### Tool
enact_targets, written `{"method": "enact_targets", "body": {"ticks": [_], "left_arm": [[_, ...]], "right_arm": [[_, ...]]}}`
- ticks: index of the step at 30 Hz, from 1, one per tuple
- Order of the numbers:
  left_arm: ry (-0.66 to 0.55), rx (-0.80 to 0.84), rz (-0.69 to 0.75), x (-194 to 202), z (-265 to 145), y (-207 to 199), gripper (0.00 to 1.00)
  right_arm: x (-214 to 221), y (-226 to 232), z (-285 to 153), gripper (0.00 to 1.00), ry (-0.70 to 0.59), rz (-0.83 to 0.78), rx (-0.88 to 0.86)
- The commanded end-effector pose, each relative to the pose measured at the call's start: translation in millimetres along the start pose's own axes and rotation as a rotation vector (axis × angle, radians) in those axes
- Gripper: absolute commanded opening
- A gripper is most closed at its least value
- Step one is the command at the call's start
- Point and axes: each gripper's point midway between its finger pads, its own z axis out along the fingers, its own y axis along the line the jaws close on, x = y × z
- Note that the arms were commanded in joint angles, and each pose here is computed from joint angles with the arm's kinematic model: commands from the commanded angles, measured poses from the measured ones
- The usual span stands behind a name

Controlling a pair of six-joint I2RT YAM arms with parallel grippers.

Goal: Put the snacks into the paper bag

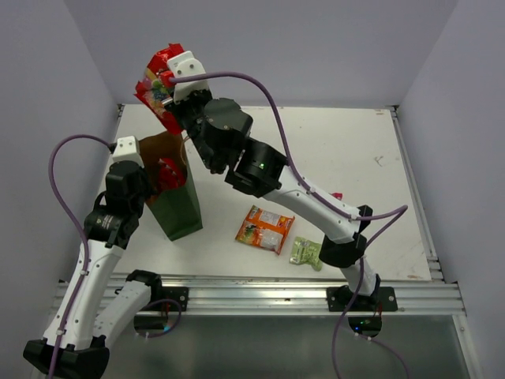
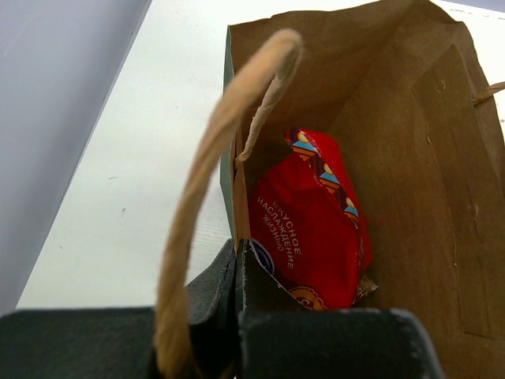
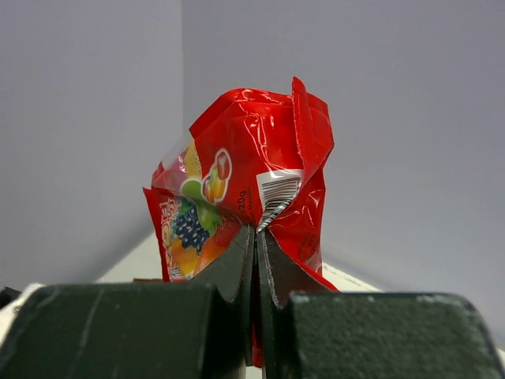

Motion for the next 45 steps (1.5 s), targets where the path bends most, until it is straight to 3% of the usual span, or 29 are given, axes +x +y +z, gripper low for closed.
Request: {"method": "enact_targets", "body": {"ticks": [1,8,15,24,25,27,29,34,38,39,45], "left_arm": [[0.017,0.000,-0.024,5.4,-0.7,0.7,0.00],[0.018,-0.003,-0.020,5.8,-1.5,1.8,0.00],[0.015,0.007,-0.020,6.6,0.9,-0.8,0.00],[0.013,0.020,-0.013,5.1,3.4,-3.8,0.00],[0.011,0.020,-0.012,4.7,3.4,-3.9,0.00],[0.014,0.025,-0.009,5.7,4.2,-4.7,0.00],[0.016,0.029,-0.005,7.0,5.3,-5.6,0.00],[0.017,0.033,0.001,6.5,6.8,-6.9,0.00],[0.019,0.037,0.002,7.6,7.2,-7.8,0.00],[0.016,0.037,0.000,7.0,6.6,-7.3,0.00],[0.019,0.042,0.008,6.2,6.6,-8.3,0.00]], "right_arm": [[-69.6,-5.8,-2.5,0.00,-0.238,0.188,-0.006],[-27.2,27.1,-0.9,0.00,-0.119,0.221,-0.087],[60.0,50.5,-15.4,0.00,0.098,0.175,-0.144],[85.3,70.9,-34.9,0.00,0.210,0.148,-0.245],[90.4,74.4,-38.1,0.23,0.236,0.140,-0.267],[80.9,80.7,-44.4,0.52,0.226,0.154,-0.299],[55.1,80.0,-50.1,0.63,0.172,0.164,-0.312],[-19.5,37.5,-65.0,0.67,0.044,0.148,-0.228],[-13.1,-15.7,-91.8,0.72,0.092,0.134,-0.111],[39.1,-7.8,-98.0,0.77,0.184,0.055,-0.109],[196.6,-49.0,-169.3,0.84,0.484,-0.023,-0.004]]}}
